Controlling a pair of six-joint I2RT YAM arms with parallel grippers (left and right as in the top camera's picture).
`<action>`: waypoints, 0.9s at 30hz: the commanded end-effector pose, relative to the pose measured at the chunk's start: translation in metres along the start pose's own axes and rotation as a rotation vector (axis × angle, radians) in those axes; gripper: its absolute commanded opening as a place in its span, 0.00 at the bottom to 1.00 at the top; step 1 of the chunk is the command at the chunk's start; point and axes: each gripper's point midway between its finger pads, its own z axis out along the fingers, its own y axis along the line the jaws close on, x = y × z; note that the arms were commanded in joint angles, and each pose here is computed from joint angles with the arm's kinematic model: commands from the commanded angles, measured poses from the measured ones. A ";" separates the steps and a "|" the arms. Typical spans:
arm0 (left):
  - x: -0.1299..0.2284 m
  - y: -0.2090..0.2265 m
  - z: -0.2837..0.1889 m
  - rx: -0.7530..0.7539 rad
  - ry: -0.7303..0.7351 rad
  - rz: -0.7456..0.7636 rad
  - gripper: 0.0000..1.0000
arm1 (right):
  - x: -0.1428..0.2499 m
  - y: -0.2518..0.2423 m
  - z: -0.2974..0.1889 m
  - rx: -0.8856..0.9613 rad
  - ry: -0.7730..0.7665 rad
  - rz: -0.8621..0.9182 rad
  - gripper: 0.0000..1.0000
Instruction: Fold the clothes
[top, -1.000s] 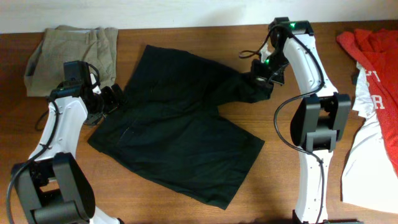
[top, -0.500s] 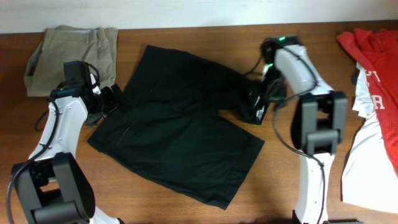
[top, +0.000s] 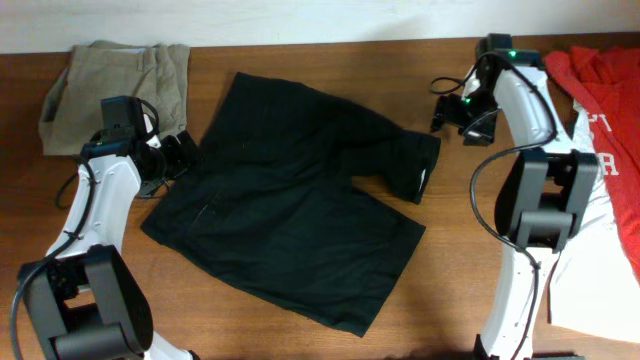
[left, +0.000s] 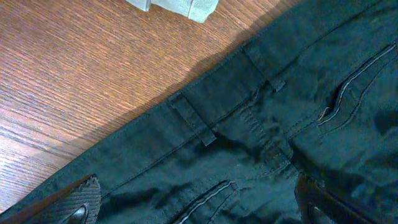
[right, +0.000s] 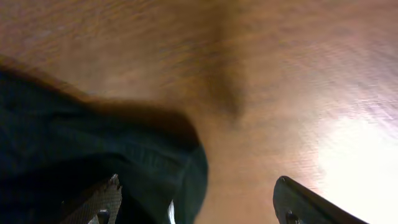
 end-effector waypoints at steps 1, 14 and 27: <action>-0.003 -0.002 -0.006 0.001 -0.021 0.024 0.99 | -0.002 0.006 0.027 -0.022 0.022 -0.023 0.82; -0.004 -0.002 -0.007 0.002 -0.024 0.025 0.99 | 0.002 0.027 0.044 0.046 0.012 -0.095 0.04; -0.018 -0.004 -0.007 0.003 -0.084 0.031 0.99 | -0.114 -0.106 -0.082 0.181 -0.409 0.138 0.35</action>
